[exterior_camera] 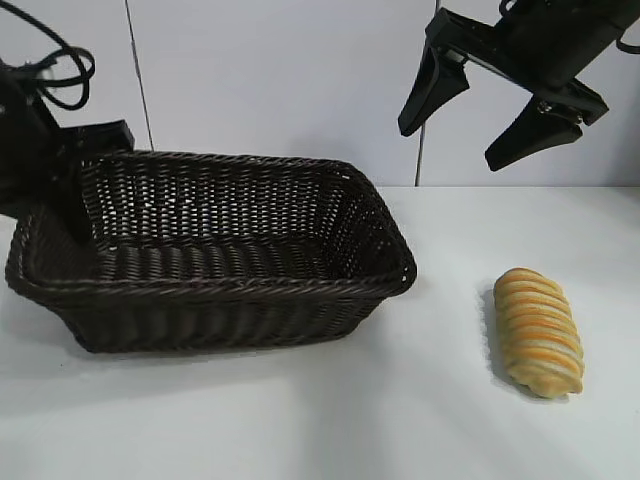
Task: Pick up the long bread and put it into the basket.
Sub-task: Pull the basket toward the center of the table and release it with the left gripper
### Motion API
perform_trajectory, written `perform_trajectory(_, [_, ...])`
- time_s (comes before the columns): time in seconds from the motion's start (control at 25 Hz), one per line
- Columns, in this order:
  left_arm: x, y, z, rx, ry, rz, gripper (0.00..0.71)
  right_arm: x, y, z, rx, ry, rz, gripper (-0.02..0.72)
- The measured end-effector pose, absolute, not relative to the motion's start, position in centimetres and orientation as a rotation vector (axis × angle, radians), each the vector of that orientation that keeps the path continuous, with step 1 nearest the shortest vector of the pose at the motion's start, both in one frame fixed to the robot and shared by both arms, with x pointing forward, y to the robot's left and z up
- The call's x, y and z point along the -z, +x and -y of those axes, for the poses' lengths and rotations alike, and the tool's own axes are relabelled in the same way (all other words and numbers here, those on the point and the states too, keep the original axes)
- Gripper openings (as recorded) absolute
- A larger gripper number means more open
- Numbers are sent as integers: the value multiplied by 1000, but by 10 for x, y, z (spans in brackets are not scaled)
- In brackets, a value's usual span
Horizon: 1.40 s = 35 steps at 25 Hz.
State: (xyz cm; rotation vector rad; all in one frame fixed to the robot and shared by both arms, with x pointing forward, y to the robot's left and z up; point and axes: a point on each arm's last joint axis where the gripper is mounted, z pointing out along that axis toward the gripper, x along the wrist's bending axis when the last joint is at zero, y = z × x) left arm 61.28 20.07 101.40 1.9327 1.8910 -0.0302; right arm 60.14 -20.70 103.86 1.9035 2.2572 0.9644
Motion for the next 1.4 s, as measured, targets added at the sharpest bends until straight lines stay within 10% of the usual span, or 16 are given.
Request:
perform_trajectory(0.88, [-941, 635, -194, 137, 2043, -1890, 109, -1039, 602, 207, -965, 1903, -2256, 695])
perform_trajectory(1.0, [-940, 635, -193, 150, 2034, -1897, 239, -1039, 602, 207, -966, 1902, -2254, 695])
perform_trajectory(1.16, [-941, 635, -192, 168, 2012, -1915, 577, -1039, 602, 207, -966, 1902, -2254, 695])
perform_trajectory(1.4, [-958, 633, -197, 103, 2009, -1944, 686, -1039, 602, 207, -966, 1902, -2254, 695])
